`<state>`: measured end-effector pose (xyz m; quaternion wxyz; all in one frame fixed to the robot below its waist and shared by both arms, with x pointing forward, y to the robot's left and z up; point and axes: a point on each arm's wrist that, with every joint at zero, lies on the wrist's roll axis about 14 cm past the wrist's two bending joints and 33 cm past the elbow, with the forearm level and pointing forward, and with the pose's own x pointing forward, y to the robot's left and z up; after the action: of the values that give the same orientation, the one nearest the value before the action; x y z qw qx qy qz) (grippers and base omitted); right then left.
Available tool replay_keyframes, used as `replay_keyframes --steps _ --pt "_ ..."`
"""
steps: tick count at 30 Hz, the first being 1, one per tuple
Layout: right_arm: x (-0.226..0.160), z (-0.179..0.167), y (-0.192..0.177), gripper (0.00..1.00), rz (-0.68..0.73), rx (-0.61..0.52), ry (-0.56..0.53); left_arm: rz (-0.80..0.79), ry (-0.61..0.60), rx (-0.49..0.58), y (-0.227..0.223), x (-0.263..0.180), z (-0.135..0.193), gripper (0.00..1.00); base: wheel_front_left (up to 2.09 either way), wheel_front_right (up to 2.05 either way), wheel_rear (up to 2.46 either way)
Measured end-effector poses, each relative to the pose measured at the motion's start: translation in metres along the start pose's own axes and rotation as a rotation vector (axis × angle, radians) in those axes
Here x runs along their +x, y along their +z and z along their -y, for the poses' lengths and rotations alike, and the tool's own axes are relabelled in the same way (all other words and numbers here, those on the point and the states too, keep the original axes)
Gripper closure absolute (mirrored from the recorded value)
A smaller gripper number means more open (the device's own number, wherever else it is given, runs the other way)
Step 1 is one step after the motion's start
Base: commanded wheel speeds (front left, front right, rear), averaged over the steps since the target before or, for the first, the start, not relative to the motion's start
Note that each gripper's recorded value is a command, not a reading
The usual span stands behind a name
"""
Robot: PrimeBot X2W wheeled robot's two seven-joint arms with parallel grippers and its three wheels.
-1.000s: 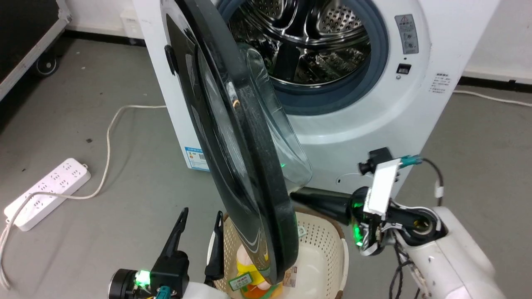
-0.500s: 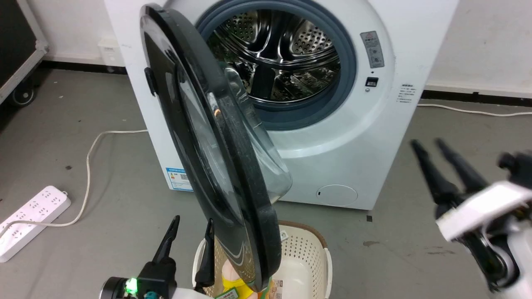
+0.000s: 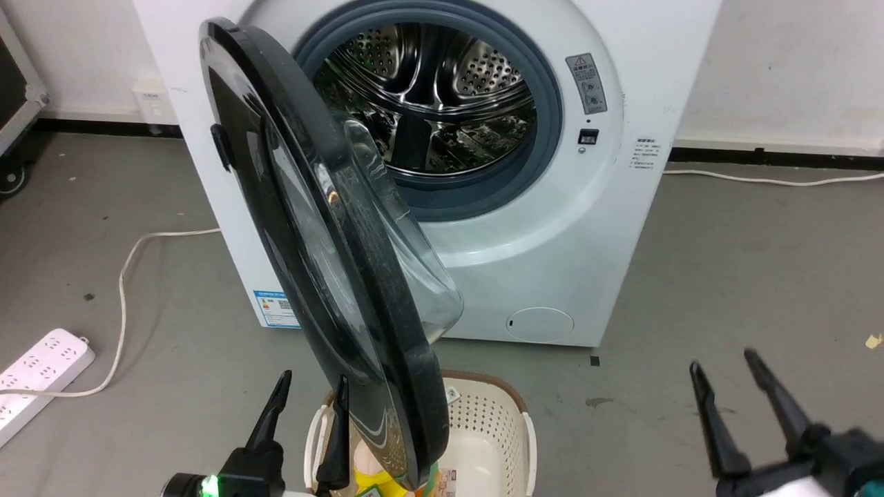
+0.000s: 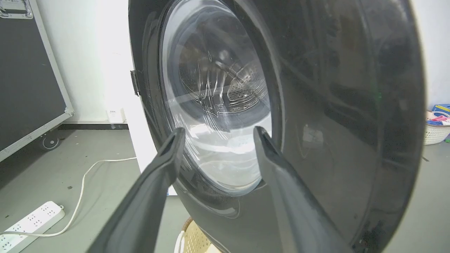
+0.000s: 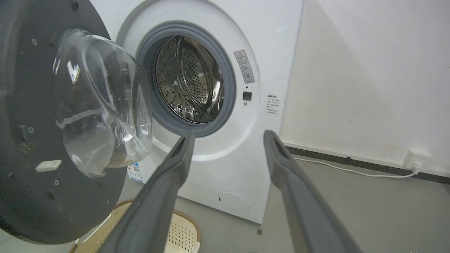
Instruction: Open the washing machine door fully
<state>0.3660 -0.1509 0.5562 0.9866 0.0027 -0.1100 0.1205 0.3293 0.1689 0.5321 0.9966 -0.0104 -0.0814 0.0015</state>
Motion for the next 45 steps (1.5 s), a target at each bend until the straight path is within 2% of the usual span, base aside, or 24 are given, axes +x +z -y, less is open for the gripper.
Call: replay_keyframes --steps 4,8,9,10,17,23,29,32,36,41,45 --pt "-0.015 -0.004 -0.014 0.00 -0.042 0.017 -0.030 -0.006 -0.015 -0.003 -0.002 0.002 0.004 0.00 0.00 0.00 0.00" --pt "-0.016 -0.004 -0.012 0.00 -0.033 0.036 -0.051 -0.011 -0.021 0.003 -0.004 0.003 0.006 0.00 0.00 0.00 0.00" --pt "-0.016 -0.004 -0.011 0.00 -0.028 0.042 -0.057 -0.021 -0.029 0.000 -0.007 0.003 0.007 0.77 0.00 0.00 0.00" --pt "-0.016 -0.004 -0.011 0.00 -0.028 0.043 -0.058 -0.022 -0.028 -0.002 -0.007 0.003 0.007 1.00 0.00 0.00 0.00" --pt "-0.014 -0.004 -0.010 0.00 -0.020 0.053 -0.061 0.066 0.013 -0.016 0.020 0.007 -0.002 1.00 0.00 0.00 0.00" --pt "-0.011 -0.008 -0.008 0.00 -0.014 0.063 -0.050 0.308 0.070 -0.029 0.097 0.019 -0.012 1.00 0.00 0.00 0.00" --pt "-0.011 -0.012 -0.008 0.00 -0.013 0.067 -0.041 0.553 0.017 -0.078 0.174 0.018 0.009 1.00 0.00 0.00 0.00" --pt "-0.010 -0.012 -0.008 0.00 -0.013 0.068 -0.039 0.622 -0.039 -0.058 0.195 0.017 0.025 1.00 0.00 0.00 0.00" --pt "-0.011 -0.013 -0.009 0.00 -0.016 0.074 -0.037 0.589 -0.144 -0.061 0.187 0.019 0.052 1.00 0.00 0.00 0.00" --pt "-0.012 -0.012 -0.010 0.00 -0.019 0.078 -0.042 0.378 -0.308 -0.085 0.142 0.023 0.097 1.00 0.00 0.00 0.00" --pt "-0.011 -0.014 -0.014 0.00 -0.031 0.083 -0.036 0.192 -0.380 -0.115 0.094 0.017 0.120 1.00 0.00 0.00 0.00"
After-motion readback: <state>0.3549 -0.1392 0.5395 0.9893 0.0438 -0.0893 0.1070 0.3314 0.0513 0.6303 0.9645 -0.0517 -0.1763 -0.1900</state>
